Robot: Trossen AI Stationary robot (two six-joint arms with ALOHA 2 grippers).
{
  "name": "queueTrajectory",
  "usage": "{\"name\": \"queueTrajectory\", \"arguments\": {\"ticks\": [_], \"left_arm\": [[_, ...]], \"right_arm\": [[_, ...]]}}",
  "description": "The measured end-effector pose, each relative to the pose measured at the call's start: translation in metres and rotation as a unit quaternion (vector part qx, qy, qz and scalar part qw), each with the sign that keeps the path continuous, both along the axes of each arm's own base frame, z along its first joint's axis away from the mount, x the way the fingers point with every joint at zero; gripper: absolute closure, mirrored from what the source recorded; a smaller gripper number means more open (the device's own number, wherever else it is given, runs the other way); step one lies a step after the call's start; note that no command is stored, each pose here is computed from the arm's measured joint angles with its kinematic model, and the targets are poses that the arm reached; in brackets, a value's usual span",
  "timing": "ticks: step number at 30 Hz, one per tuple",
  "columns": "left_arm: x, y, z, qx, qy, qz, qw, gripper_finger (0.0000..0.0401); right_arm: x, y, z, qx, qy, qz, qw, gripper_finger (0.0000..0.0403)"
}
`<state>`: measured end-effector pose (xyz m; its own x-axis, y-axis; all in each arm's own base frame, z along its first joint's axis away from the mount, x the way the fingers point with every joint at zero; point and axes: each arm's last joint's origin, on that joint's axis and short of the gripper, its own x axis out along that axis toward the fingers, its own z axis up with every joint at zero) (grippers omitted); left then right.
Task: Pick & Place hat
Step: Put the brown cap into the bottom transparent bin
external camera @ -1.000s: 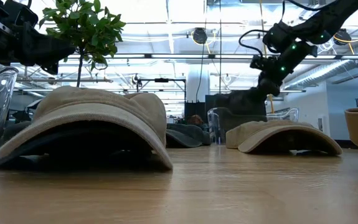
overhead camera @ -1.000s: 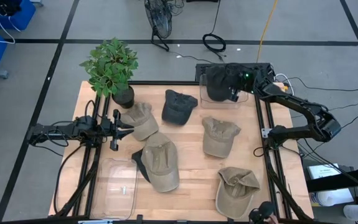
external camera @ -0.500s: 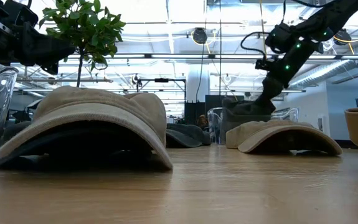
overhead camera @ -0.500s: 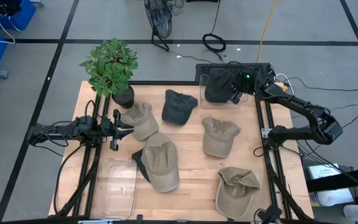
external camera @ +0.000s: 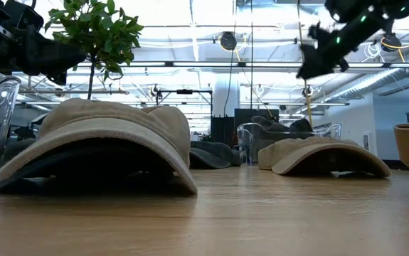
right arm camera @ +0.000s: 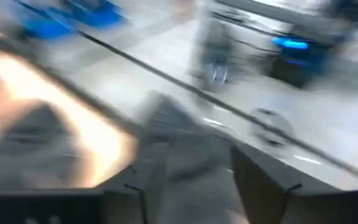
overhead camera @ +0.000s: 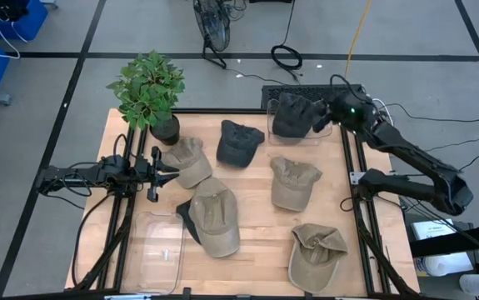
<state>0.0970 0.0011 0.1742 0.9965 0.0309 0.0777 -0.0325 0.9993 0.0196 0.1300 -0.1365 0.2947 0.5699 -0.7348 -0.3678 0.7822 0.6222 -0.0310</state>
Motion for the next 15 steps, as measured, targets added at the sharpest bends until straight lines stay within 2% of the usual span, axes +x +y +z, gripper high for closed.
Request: {"name": "queueTrajectory", "arguments": {"ticks": [4,6,10,15], "left_arm": [[0.000,0.000,0.000,0.000,0.000,0.000,1.000,0.0327],[0.000,0.000,0.000,0.000,0.000,0.000,1.000,0.0327],[0.000,0.000,0.000,0.000,0.000,0.000,1.000,0.0327],[0.000,0.000,0.000,0.000,0.000,0.000,1.000,0.0327]], "right_arm": [[0.017,0.028,0.012,0.004,-0.074,0.115,0.991,0.0357],[0.028,0.041,0.016,0.002,-0.097,0.149,0.984,0.0390],[0.051,0.067,0.012,0.010,-0.102,0.160,0.982,0.0392],[0.080,0.105,0.008,0.030,-0.087,0.211,0.973,0.0401]]}}
